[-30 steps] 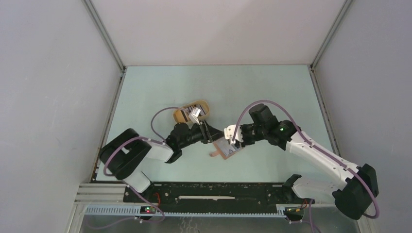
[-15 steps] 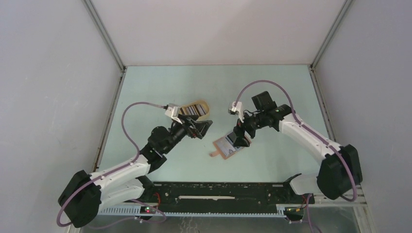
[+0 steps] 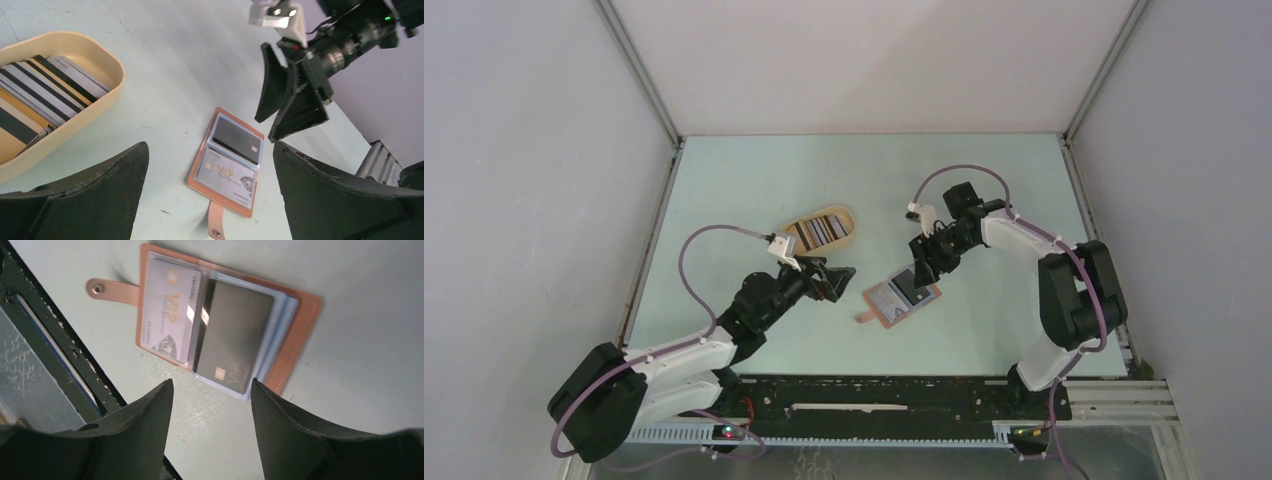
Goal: Put the credit cards into the card holder
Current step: Insert the credit card into the card holder.
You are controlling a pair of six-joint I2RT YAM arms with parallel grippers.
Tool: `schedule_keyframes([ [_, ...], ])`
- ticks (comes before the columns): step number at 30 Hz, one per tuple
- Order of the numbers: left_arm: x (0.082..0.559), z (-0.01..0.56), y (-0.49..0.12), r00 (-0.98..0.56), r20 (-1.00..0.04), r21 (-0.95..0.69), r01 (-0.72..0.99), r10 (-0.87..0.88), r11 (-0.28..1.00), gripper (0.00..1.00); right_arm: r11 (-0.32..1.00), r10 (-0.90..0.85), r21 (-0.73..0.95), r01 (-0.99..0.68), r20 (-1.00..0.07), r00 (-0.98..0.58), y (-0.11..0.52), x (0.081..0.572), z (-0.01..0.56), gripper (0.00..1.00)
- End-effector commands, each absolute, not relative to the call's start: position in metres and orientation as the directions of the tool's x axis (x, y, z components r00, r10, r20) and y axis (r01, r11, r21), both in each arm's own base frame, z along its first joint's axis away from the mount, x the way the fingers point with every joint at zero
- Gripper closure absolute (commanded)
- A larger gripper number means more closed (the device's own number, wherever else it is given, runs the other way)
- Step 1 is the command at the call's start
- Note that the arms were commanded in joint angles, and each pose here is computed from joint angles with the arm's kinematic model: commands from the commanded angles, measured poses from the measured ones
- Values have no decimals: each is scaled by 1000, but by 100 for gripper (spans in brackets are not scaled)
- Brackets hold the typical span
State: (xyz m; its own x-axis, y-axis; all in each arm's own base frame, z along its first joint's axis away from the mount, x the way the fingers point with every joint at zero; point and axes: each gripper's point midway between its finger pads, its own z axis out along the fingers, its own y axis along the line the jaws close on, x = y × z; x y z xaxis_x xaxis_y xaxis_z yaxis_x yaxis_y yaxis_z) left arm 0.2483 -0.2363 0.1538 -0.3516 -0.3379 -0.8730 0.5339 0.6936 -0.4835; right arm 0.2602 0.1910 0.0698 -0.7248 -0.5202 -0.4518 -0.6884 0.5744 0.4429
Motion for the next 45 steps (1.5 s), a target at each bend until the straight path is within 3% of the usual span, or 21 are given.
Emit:
schedule_keyframes([
  [1, 250, 173, -238, -293, -874, -485, 574, -388, 660, 2, 612, -495, 476, -631, -391, -776, 188, 267, 63, 35],
  [5, 248, 173, -242, -304, -874, -485, 588, -380, 647, 2, 615, -499, 499, -610, -353, -791, 189, 266, 55, 40],
  [29, 248, 171, -243, -310, -870, -492, 588, -383, 642, 3, 634, -505, 524, -569, -276, -818, 186, 263, 37, 46],
  [45, 248, 171, -244, -310, -869, -493, 588, -384, 641, 3, 606, -506, 568, -557, -266, -821, 192, 257, 43, 65],
])
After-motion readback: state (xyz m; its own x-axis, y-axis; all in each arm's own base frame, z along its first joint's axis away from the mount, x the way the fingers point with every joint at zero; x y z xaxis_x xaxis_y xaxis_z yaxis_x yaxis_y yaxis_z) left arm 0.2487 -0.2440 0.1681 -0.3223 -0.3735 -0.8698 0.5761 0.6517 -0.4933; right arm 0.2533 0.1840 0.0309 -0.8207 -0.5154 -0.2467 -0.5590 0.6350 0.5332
